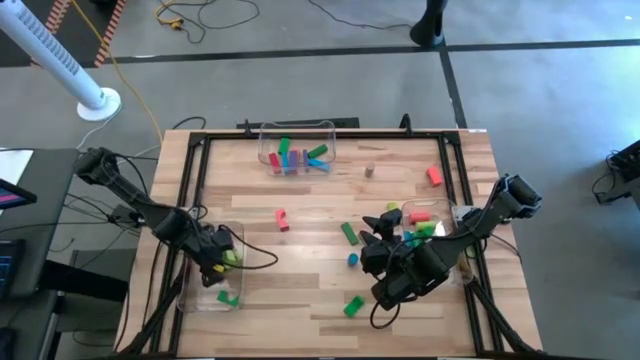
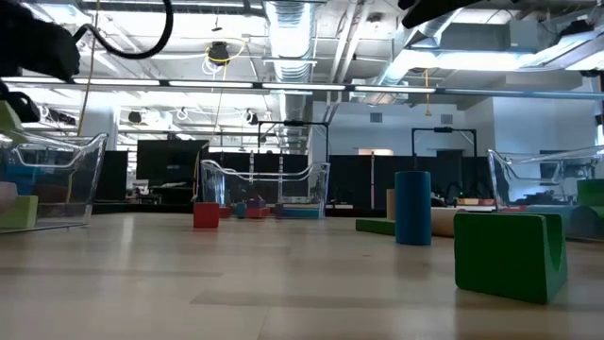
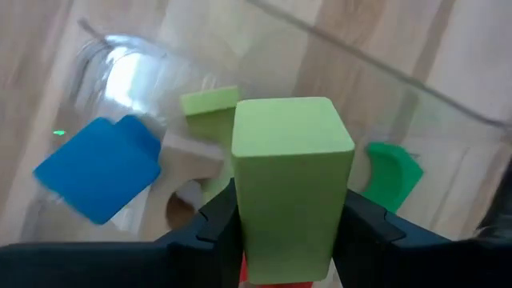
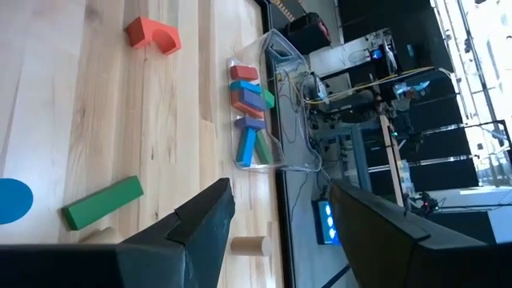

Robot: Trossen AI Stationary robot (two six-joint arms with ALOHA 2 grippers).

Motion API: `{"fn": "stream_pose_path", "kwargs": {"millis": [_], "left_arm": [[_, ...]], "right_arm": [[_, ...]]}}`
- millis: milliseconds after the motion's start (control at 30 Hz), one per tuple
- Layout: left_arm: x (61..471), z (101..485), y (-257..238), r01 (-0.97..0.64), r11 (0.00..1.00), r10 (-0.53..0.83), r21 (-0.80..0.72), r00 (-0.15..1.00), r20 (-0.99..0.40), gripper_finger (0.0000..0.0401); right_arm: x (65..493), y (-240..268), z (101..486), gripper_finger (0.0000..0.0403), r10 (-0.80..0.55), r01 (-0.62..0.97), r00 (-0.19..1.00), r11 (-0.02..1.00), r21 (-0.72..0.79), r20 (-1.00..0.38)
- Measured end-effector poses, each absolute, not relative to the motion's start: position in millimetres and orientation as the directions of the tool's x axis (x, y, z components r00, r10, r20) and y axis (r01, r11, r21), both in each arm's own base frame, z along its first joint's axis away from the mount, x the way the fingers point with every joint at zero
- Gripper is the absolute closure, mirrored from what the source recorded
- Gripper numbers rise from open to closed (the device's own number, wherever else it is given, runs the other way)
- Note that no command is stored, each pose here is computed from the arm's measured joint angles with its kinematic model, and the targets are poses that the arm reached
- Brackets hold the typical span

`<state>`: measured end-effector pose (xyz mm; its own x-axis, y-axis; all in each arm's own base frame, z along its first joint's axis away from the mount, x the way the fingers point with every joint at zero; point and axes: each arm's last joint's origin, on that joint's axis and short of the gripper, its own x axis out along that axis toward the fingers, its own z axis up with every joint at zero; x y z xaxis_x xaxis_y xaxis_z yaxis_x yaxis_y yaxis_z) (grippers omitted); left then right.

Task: Sort blocks by size
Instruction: Put the light green arc block into the left transparent bin, then put the blue cylindrical block into the right transparent bin

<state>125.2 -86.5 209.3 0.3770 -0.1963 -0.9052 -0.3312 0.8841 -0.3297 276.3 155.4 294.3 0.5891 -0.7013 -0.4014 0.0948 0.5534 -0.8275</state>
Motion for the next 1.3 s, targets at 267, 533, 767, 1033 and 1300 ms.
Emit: {"fn": "stream_pose_path", "kwargs": {"millis": [267, 533, 767, 1033, 1300], "left_arm": [[128, 213, -96, -0.249, 0.883, -0.266, -0.397, 0.431, -0.862, 0.0220], [127, 213, -96, -0.254, 0.887, -0.256, -0.387, 0.426, -0.868, 0.0196], [129, 220, -97, -0.205, 0.902, -0.258, -0.379, 0.449, -0.856, 0.0191], [134, 242, -100, -0.108, 0.925, -0.261, -0.365, 0.517, -0.815, 0.0190], [142, 269, -101, 0.022, 0.965, -0.213, -0.263, 0.655, -0.725, 0.0190]], "right_arm": [[276, 155, 294, 0.0155, -0.701, 0.105, 0.589, 0.559, -0.822, -0.402], [276, 155, 294, 0.0155, -0.701, 0.112, 0.589, 0.563, -0.819, -0.402], [276, 155, 294, 0.0155, -0.701, 0.124, 0.589, 0.570, -0.812, -0.403], [276, 155, 294, 0.0155, -0.695, 0.125, 0.588, 0.584, -0.802, -0.414], [276, 156, 293, 0.0155, -0.683, 0.132, 0.586, 0.611, -0.781, -0.435]]}}
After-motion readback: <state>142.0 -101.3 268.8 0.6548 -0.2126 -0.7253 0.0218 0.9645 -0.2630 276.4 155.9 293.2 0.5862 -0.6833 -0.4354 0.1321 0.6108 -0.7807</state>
